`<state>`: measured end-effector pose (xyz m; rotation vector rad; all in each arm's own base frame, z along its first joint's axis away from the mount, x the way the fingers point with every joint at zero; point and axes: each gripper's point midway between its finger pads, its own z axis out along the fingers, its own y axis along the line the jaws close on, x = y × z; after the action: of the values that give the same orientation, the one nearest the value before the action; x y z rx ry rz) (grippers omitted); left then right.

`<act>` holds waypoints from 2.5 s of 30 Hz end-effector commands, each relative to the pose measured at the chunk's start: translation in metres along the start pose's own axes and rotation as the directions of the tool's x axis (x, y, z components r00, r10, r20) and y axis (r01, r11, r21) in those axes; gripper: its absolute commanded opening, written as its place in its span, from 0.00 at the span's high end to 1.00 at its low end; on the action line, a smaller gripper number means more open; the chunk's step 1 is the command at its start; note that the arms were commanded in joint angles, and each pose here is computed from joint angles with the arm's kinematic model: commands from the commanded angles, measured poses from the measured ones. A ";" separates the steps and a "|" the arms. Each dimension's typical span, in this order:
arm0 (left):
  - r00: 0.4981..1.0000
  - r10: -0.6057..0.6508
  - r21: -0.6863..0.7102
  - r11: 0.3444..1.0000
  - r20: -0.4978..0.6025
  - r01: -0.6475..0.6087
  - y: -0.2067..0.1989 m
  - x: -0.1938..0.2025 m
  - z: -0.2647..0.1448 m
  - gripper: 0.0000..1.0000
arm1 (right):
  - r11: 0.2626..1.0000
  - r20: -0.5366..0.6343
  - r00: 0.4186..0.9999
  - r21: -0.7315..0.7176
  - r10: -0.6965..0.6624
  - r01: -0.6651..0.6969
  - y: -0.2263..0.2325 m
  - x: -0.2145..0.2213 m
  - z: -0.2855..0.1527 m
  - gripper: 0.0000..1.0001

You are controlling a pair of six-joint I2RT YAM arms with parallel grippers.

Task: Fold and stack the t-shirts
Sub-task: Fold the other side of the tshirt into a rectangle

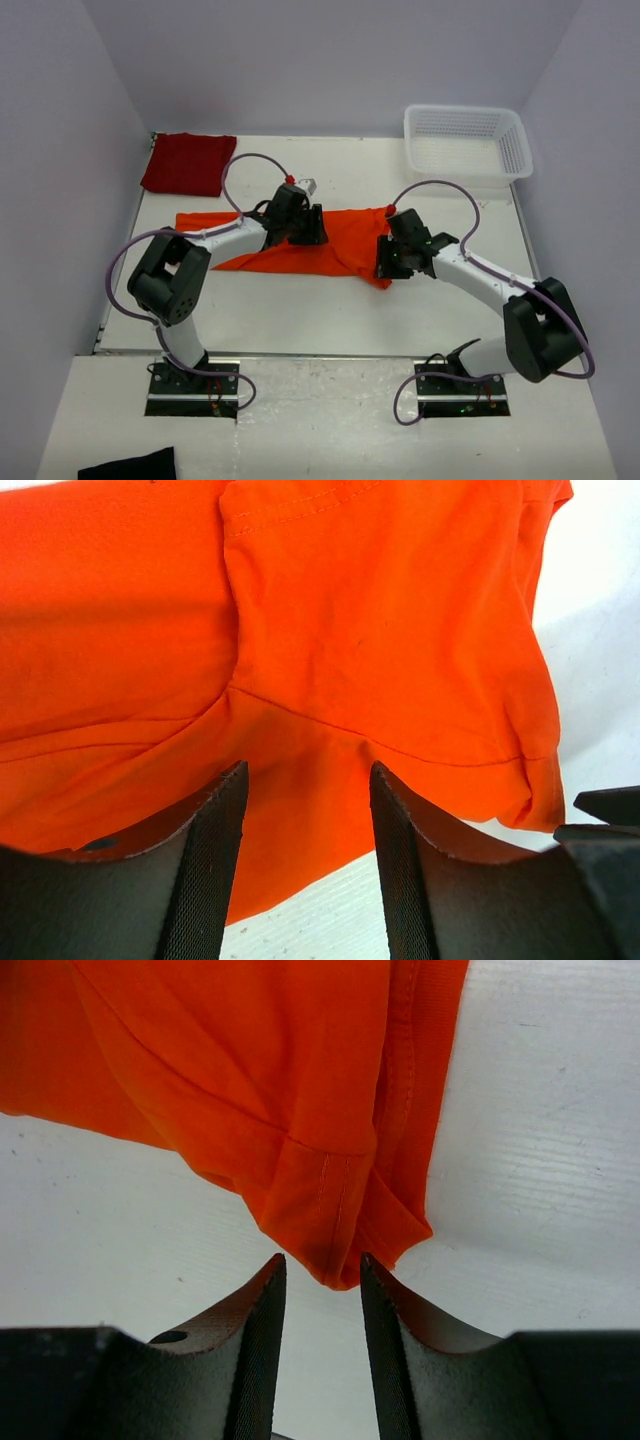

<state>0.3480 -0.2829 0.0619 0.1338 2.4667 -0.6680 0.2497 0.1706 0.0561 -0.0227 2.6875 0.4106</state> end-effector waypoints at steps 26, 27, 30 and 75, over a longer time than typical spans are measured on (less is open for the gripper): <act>0.997 -0.023 -0.058 0.998 -0.069 0.019 0.018 0.024 0.024 0.46 | 0.964 0.065 0.996 0.257 0.055 -0.070 -0.036 -0.023 -0.007 1.00; 0.997 -0.024 -0.060 0.998 -0.074 0.019 0.019 0.026 0.024 0.46 | 0.960 0.069 0.996 0.270 0.058 -0.074 -0.038 -0.024 -0.009 1.00; 0.995 -0.029 -0.081 0.997 -0.093 0.022 0.027 0.036 0.026 0.46 | 0.952 0.093 0.994 0.295 0.055 -0.081 -0.041 -0.032 -0.017 1.00; 0.974 0.093 -0.202 0.978 0.205 -0.051 -0.005 -0.077 -0.091 0.42 | 0.992 0.129 0.992 0.125 0.010 -0.027 0.003 -0.085 -0.055 0.54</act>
<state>0.3622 -0.2713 0.1716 0.1265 2.2627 -0.5712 0.3000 0.1366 0.1312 0.1388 2.5804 0.1600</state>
